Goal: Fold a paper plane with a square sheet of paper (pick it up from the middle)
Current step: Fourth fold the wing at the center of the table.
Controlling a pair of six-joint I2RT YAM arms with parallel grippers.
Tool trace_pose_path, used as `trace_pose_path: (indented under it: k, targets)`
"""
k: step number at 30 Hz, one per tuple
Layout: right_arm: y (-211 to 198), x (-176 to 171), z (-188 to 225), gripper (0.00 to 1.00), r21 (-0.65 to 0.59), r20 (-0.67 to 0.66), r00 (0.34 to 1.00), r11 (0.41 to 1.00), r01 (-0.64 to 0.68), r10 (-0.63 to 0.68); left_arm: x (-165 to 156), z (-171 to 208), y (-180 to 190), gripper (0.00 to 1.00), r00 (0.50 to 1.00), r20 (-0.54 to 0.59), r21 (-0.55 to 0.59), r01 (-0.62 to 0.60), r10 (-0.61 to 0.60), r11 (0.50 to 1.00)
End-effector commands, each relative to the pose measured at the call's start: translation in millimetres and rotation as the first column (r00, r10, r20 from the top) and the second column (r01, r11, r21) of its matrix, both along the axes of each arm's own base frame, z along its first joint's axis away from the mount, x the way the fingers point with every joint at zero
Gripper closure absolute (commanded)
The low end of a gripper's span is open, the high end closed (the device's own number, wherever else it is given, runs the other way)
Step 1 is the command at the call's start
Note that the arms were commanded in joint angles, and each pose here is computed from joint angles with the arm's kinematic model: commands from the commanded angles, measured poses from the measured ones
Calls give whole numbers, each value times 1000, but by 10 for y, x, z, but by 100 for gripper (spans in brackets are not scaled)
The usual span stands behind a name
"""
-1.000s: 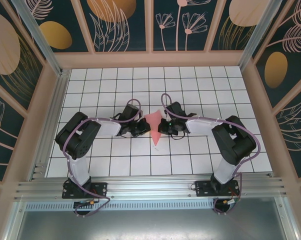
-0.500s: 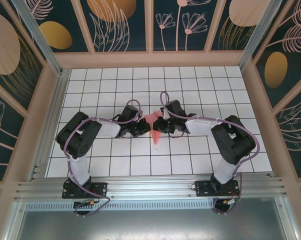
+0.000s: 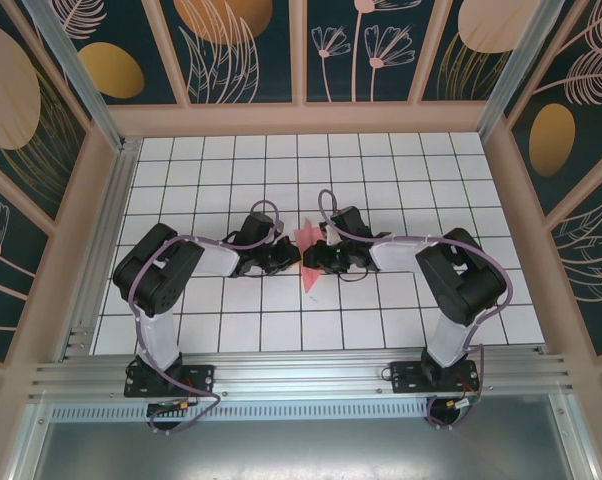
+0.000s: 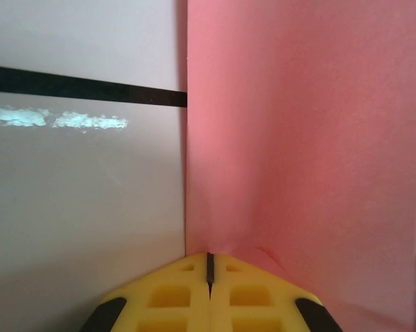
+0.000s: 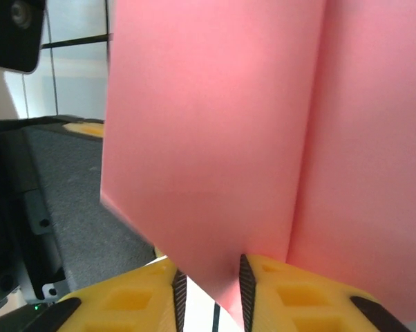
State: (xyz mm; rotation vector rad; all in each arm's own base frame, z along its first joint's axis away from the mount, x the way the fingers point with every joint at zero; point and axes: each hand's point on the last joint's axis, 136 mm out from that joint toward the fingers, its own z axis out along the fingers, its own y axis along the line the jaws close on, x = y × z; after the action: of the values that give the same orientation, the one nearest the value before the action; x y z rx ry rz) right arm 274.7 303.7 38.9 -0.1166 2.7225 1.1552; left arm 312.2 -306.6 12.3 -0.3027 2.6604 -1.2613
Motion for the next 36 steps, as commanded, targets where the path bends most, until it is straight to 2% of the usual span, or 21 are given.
trace_pose_path:
  k: [1,9,14,22,30,34,36]
  targets:
    - [67,-73,7,66,51,11,999,998,-48,47,-326,-632,251,100,987,-155,154,-9,33,988]
    - [50,-31,-84,64,35,16,999,999,-31,30,-371,-670,277,100,985,-166,149,-17,42,989]
    - [21,12,-121,67,46,25,1000,999,5,-6,-366,-587,262,100,988,-148,101,-33,48,994]
    - [-35,24,-182,71,26,9,1000,999,28,-28,-200,-96,122,100,999,-26,-102,-43,41,994]
    - [-58,35,-176,71,21,14,999,999,32,-32,-101,374,210,90,990,113,-196,-62,85,979]
    - [-51,29,-163,72,27,18,1000,999,25,-25,-109,487,171,75,986,152,-242,-34,73,970]
    - [-48,29,-161,73,27,19,1000,999,22,-22,-88,524,144,70,984,166,-260,-24,69,965]
